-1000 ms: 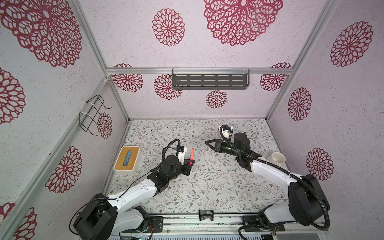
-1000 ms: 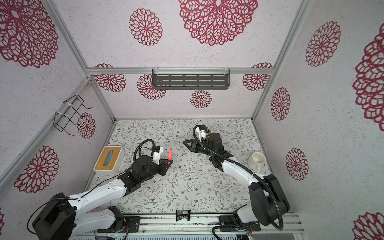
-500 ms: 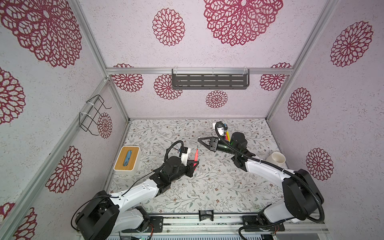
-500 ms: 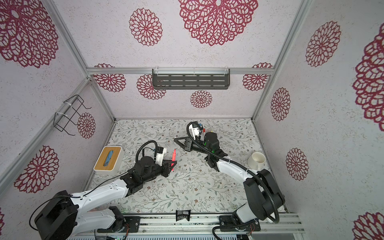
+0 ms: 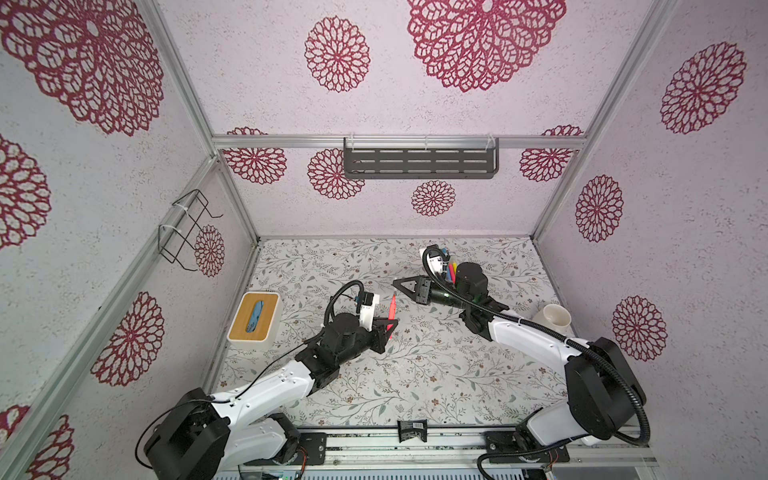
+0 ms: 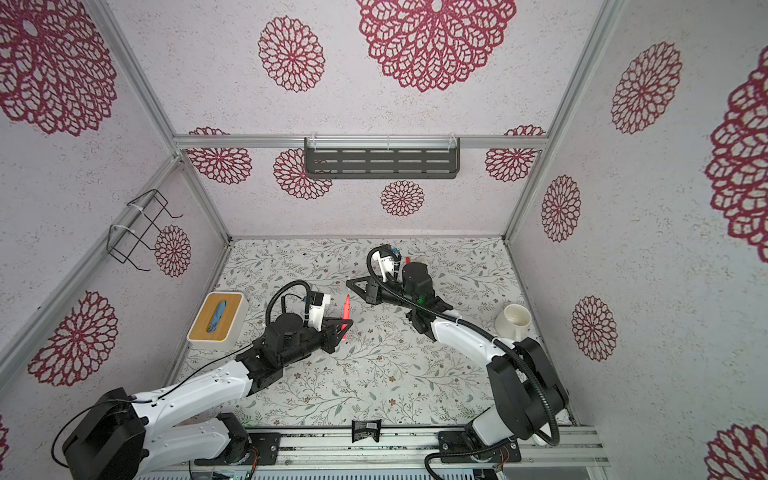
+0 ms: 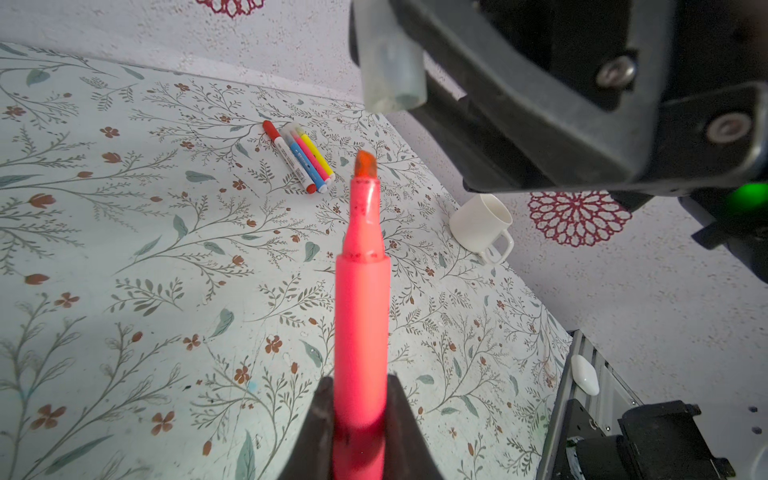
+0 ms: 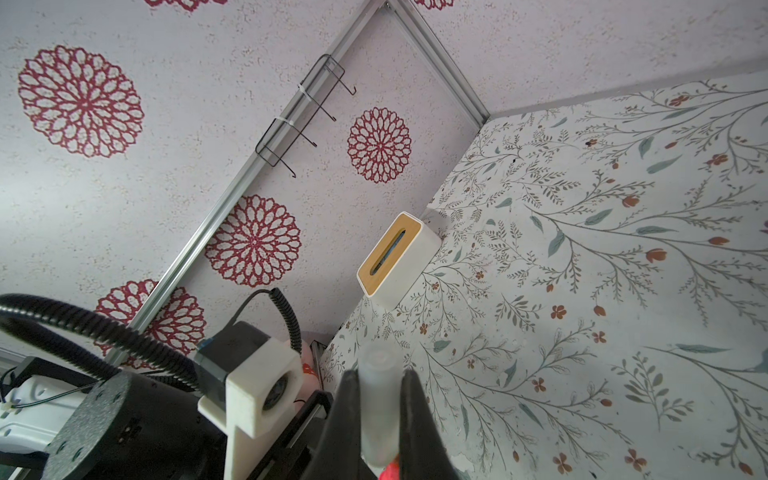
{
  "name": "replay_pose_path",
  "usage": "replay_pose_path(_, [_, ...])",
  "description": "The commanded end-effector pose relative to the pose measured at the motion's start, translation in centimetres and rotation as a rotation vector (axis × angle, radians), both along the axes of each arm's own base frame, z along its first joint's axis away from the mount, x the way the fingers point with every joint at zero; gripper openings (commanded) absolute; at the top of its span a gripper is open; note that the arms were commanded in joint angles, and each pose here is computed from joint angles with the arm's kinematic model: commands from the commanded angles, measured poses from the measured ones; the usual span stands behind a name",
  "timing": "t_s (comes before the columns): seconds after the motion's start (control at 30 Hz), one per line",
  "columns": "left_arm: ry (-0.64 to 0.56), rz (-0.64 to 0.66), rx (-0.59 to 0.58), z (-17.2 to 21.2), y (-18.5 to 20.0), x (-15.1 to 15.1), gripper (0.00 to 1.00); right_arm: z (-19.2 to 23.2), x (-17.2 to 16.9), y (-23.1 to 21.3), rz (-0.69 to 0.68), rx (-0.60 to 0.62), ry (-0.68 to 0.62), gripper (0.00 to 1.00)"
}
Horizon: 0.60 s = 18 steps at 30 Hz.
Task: Insert the pens into the pen caps
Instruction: 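Carry the clear cap with the right gripper over the pink highlighter tip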
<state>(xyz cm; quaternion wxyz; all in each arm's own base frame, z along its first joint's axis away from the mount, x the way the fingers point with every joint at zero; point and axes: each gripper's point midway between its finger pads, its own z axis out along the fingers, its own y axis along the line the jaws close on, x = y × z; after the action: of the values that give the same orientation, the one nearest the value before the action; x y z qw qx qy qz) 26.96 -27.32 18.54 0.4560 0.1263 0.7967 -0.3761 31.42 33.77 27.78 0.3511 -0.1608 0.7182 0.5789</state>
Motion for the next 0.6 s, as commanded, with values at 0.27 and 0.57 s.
replay_pose_path(0.27, [-0.051,0.007,-0.051,2.7,0.0,-0.1,0.00,2.4,-0.6,0.5,0.015,0.042,-0.079,0.00])
replay_pose_path(0.57, [-0.069,0.036,-0.107,4.2,0.2,0.2,0.00,2.8,-2.1,0.7,0.048,0.071,-0.103,0.00])
